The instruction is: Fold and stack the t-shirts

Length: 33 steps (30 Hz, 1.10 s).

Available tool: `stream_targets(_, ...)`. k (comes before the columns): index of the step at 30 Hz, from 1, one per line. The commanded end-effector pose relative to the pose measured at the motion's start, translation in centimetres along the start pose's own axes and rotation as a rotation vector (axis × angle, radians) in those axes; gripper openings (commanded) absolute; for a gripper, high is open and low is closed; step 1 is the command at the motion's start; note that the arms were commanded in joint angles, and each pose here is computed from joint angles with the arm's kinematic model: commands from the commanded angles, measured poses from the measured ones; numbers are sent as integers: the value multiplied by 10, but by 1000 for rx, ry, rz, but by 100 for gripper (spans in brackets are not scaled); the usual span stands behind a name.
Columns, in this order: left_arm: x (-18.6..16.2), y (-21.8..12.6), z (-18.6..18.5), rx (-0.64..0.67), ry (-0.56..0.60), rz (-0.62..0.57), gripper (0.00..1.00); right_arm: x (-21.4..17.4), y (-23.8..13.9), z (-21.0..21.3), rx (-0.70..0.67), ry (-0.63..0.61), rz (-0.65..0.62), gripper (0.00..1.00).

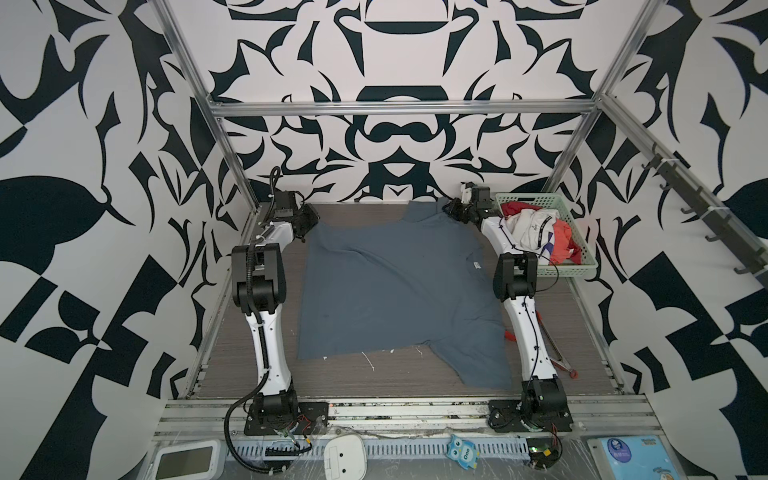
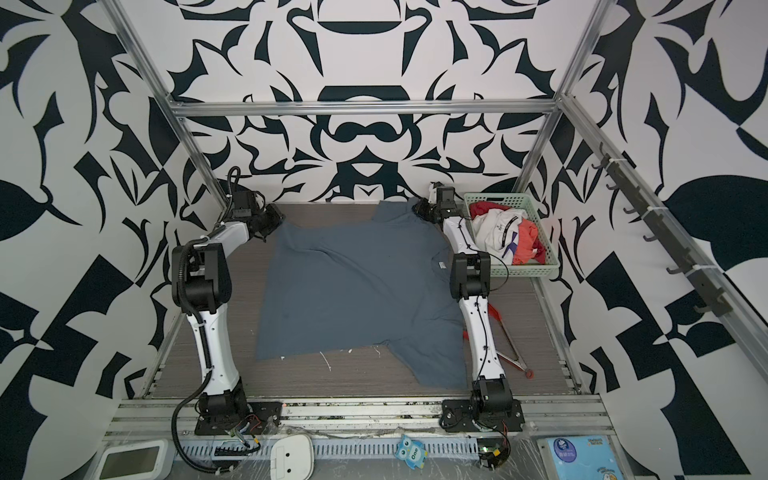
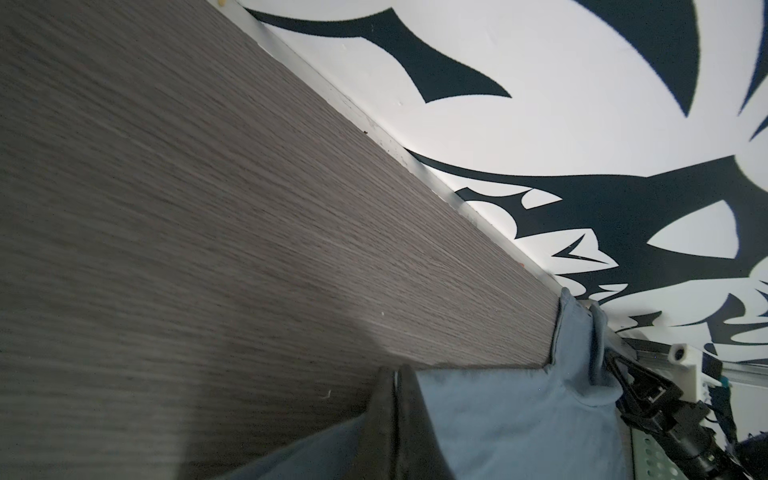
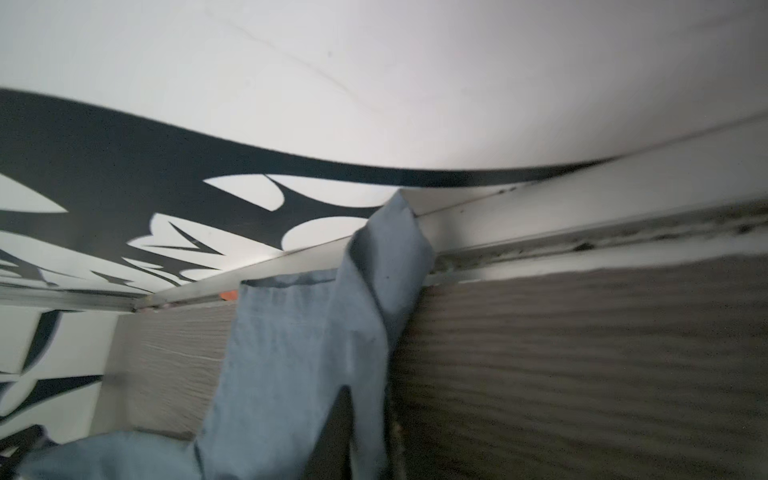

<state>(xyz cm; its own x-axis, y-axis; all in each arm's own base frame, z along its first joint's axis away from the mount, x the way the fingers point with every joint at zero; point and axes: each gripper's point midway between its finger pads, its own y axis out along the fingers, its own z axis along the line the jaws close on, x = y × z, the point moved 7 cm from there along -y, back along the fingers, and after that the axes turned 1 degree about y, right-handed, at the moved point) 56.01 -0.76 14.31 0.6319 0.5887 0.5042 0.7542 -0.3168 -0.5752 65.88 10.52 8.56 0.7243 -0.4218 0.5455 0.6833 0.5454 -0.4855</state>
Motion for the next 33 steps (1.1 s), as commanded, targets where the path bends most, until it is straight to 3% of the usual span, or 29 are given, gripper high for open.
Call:
stream_targets(1, -2, -1, -1, -14, -3, -2, 0, 29, -21, 57, 86, -85, -95, 0)
stream_targets(7, 3, 4, -1, -13, 0, -12, 0, 69, -59, 86, 28, -205, -253, 0)
stream_targets(13, 25, 2, -6, -20, 4, -64, 0, 90, -95, 104, -73, -343, -300, 0)
stream_targets(22, 43, -8, -13, -77, -8, -94, 0, 76, -120, 74, -218, -391, -176, 0)
stream_targets(33, 2, -48, -5, -53, 17, -64, 0, 31, -169, 68, -347, -490, -94, 0)
